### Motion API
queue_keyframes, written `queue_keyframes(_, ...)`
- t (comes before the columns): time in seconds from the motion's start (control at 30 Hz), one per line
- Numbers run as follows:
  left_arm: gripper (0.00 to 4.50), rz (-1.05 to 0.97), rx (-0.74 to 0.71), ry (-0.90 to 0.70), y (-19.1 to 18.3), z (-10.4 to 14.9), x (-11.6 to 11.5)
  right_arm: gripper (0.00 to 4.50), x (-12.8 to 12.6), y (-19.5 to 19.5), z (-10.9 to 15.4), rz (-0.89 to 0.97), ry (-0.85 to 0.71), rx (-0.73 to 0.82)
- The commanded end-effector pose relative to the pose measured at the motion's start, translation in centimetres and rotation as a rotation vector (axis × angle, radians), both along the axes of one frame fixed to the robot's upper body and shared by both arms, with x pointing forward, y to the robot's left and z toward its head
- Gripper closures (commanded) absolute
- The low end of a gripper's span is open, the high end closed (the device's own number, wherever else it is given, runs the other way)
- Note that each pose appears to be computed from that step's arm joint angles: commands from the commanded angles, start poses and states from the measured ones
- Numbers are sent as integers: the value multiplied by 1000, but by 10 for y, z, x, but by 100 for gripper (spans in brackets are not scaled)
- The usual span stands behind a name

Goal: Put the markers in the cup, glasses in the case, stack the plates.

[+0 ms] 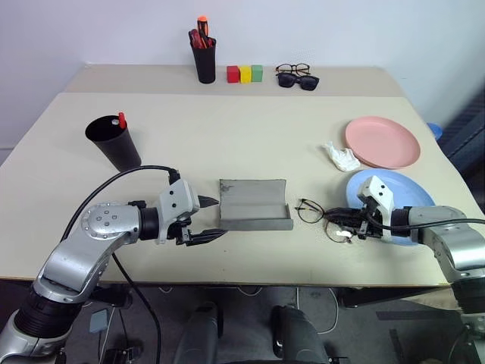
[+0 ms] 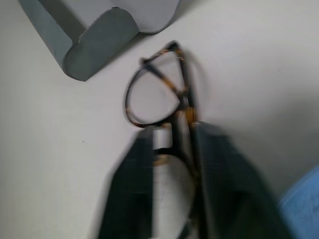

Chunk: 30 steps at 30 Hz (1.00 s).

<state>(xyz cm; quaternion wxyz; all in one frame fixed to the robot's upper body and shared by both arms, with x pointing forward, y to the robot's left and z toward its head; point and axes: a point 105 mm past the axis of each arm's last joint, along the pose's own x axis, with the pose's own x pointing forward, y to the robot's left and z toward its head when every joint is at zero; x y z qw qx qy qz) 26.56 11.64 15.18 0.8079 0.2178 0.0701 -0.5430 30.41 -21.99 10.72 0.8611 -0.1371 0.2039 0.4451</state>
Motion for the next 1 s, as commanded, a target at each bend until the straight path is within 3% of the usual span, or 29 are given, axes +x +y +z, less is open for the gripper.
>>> queue_keyframes(0.03, 110, -6, -3, -52, 0, 12, -1, 445, 1, 2, 8, 8, -28, 2)
queue_keyframes(0.4, 110, 12, -8, -60, 3, 13, 1, 445, 0, -2, 16, -5, -43, 3)
queue_keyframes(0.77, 110, 10, -3, -67, 3, 13, 2, 445, -1, -12, 5, 3, 11, -11)
queue_keyframes(0.87, 110, 12, -1, -66, 3, 13, 2, 366, 1, -17, 0, -6, 7, -12)
queue_keyframes(1.0, 110, 17, 1, -64, 3, 12, 1, 366, 2, -20, -4, -7, 4, -13)
